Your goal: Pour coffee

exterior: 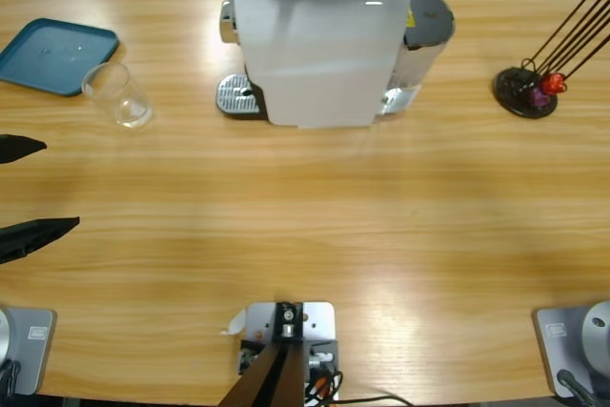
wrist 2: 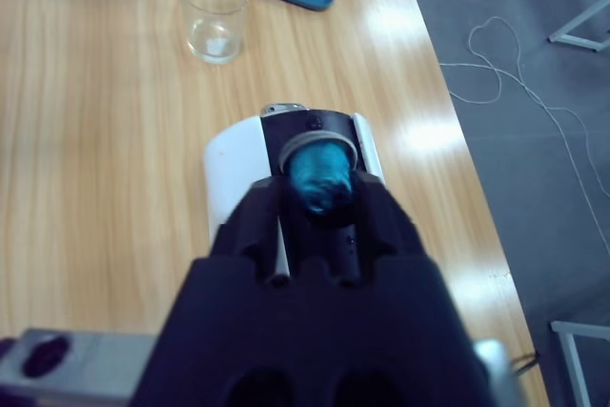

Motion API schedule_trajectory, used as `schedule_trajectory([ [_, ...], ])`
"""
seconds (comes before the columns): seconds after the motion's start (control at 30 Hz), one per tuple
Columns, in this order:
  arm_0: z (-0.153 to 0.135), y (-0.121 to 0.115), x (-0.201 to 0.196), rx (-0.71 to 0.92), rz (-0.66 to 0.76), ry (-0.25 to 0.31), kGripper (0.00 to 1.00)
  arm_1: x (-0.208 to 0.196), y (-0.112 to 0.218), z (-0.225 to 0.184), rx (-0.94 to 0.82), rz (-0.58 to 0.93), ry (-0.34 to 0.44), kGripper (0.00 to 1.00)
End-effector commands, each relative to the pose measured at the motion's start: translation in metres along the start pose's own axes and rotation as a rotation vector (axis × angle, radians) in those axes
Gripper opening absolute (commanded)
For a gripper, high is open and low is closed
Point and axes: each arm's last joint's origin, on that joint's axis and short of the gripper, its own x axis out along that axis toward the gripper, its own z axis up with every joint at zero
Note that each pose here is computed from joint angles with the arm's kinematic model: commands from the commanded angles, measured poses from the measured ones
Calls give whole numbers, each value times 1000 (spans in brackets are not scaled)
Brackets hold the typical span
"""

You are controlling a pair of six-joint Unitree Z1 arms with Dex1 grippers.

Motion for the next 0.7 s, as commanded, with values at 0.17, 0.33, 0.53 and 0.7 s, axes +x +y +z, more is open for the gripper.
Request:
schedule_trajectory([
  [0.17,-9,1,-4,-11,7,-11,991,-30,40,52,1,27,-105,635],
  [0.33,0,0,-10,-12,-1,-47,991,-66,78,58,363,57,-28,117],
  [0.53,9,0,-17,-12,-8,-59,991,-112,107,11,643,-257,38,0],
  [0.7,11,0,-25,-19,-19,-81,987,-127,119,-18,779,-359,70,0],
])
